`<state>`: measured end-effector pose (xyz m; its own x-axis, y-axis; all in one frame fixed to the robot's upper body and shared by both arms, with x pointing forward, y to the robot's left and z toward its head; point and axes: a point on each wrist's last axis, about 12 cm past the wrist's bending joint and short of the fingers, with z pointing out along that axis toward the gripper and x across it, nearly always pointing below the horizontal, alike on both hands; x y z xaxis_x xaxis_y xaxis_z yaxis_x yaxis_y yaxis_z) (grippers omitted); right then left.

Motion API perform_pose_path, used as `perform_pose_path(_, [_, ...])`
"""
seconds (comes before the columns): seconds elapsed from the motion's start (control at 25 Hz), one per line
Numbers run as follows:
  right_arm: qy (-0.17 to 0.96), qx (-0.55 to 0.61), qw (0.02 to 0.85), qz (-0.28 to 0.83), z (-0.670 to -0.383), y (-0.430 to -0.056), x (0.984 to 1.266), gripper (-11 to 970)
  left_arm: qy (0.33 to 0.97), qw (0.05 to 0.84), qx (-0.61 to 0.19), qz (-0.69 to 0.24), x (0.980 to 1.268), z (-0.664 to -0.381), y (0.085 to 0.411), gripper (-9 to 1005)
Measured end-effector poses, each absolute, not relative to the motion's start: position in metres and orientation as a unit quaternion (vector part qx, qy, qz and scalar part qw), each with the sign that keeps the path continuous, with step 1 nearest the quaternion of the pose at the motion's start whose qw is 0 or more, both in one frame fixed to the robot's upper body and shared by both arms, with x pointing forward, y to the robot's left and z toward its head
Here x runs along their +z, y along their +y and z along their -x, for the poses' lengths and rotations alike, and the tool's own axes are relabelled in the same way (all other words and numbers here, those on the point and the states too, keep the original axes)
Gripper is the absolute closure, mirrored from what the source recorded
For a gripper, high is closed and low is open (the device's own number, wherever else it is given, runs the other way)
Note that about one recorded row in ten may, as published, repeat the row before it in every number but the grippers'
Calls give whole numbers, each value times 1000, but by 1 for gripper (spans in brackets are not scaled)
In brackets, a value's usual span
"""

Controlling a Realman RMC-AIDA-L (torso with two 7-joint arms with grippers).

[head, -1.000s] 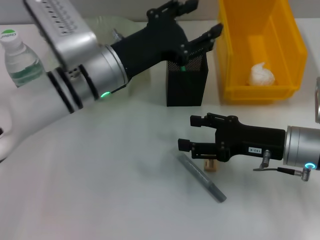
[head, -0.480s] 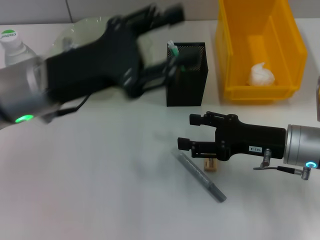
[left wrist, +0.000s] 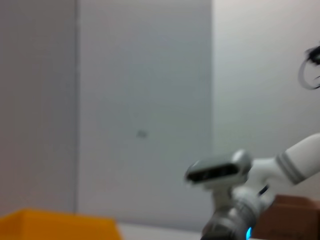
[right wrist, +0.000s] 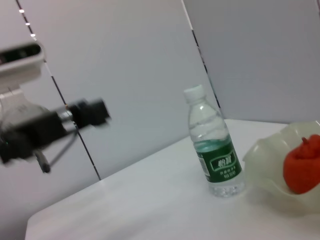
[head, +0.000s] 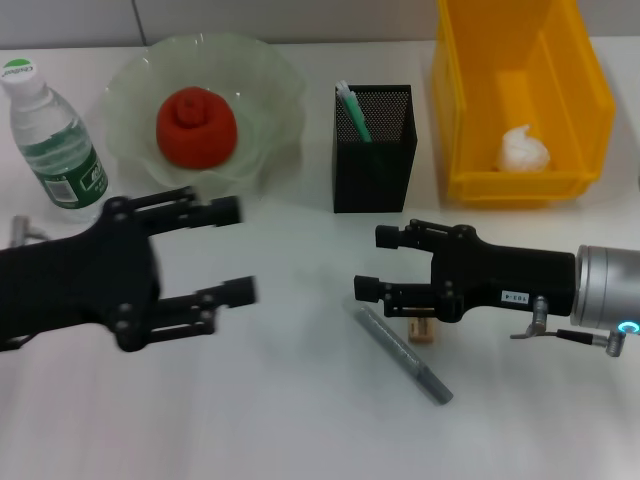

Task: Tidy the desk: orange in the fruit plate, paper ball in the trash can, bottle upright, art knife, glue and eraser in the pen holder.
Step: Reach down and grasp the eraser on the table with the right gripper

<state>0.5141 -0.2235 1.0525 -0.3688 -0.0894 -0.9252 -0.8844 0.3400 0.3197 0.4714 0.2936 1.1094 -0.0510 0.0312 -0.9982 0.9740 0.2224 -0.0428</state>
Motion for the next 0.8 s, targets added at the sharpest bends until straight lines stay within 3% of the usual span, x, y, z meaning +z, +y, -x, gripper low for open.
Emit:
perform_pose_path(0.16, [686,455,441,357,-515,-224,1056,114,604,516,-447,-411,1097,-468,303,231])
perform_pose_path(0.44, [669,464,452,365,-520,-227,1075,114,602,517,-450,-409,1090,-468,300,212])
perform_pose_path(0.8, [698,412,425,402,-537,-245,1159,113,599,529,-450,-399,1090,-469,298,206])
